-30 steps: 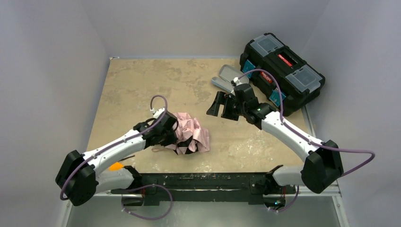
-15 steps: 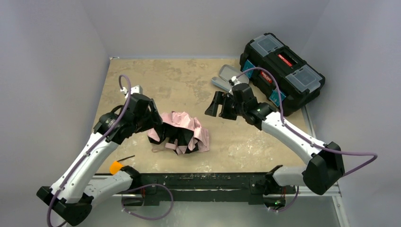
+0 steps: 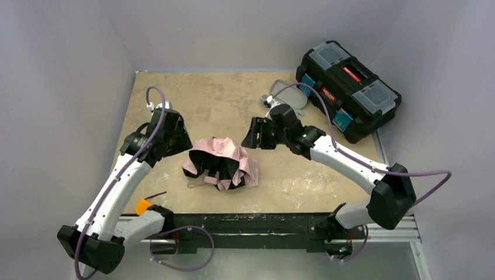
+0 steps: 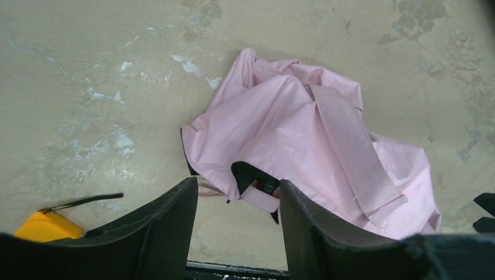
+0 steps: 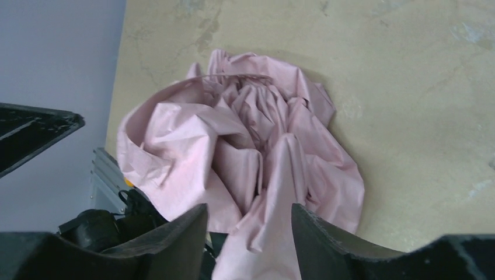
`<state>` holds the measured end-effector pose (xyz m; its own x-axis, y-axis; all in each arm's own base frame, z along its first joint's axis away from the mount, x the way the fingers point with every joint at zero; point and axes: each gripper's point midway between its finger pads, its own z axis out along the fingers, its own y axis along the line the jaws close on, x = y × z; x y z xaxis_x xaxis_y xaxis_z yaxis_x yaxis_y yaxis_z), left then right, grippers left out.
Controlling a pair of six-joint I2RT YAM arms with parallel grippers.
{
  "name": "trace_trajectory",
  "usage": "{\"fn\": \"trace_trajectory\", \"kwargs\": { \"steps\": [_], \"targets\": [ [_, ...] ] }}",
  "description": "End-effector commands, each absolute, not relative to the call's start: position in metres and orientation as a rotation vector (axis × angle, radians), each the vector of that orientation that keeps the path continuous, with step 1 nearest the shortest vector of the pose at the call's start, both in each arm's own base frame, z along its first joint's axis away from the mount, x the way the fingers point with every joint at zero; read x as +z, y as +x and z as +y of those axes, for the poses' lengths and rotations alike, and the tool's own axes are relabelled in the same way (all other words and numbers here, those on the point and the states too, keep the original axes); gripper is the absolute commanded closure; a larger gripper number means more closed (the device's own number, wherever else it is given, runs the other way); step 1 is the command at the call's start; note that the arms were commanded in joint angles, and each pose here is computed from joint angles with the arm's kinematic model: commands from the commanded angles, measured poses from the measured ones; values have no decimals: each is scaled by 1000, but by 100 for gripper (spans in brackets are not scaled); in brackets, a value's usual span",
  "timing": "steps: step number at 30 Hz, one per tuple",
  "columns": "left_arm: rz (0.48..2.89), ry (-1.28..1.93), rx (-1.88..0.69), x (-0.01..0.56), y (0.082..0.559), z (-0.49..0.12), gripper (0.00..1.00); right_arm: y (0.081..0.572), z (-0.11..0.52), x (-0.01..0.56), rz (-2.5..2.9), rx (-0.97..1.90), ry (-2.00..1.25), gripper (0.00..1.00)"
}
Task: Put away the umbrella
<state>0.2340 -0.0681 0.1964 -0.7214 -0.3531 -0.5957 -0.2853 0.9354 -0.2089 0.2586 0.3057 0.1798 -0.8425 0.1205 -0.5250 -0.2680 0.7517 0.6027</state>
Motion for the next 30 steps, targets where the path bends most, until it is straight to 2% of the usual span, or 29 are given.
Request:
{"fn": "trace_trajectory", "kwargs": {
  "steps": [1, 3, 8, 10, 12, 16, 21, 26, 30],
  "targets": [
    [2369, -393, -195, 204, 265, -82, 53, 271, 338, 220, 2260, 1046, -225, 51],
    [2396, -405, -211, 187, 269, -88, 59, 270, 342, 205, 2300, 1022, -220, 57],
    [2500, -441, -120, 136, 273, -84, 69, 264, 326, 143, 2444, 899, -86, 71],
    [2566, -423, -141, 114, 275, -91, 73, 257, 326, 122, 2473, 915, -68, 79],
    [2634, -403, -190, 92, 276, -102, 77, 248, 329, 101, 2499, 952, -64, 82],
    [2722, -373, -336, 55, 274, -128, 83, 233, 336, 60, 2562, 1022, -55, 86],
    [2770, -138, -407, 35, 273, -172, 85, 226, 336, 17, 2605, 1043, -3, 92],
    [2766, 99, -489, 32, 279, -229, 85, 232, 350, 16, 2525, 1157, 23, 95],
    [2760, 169, -394, 44, 278, -226, 84, 232, 343, 17, 2546, 1107, 21, 95]
  ]
}}
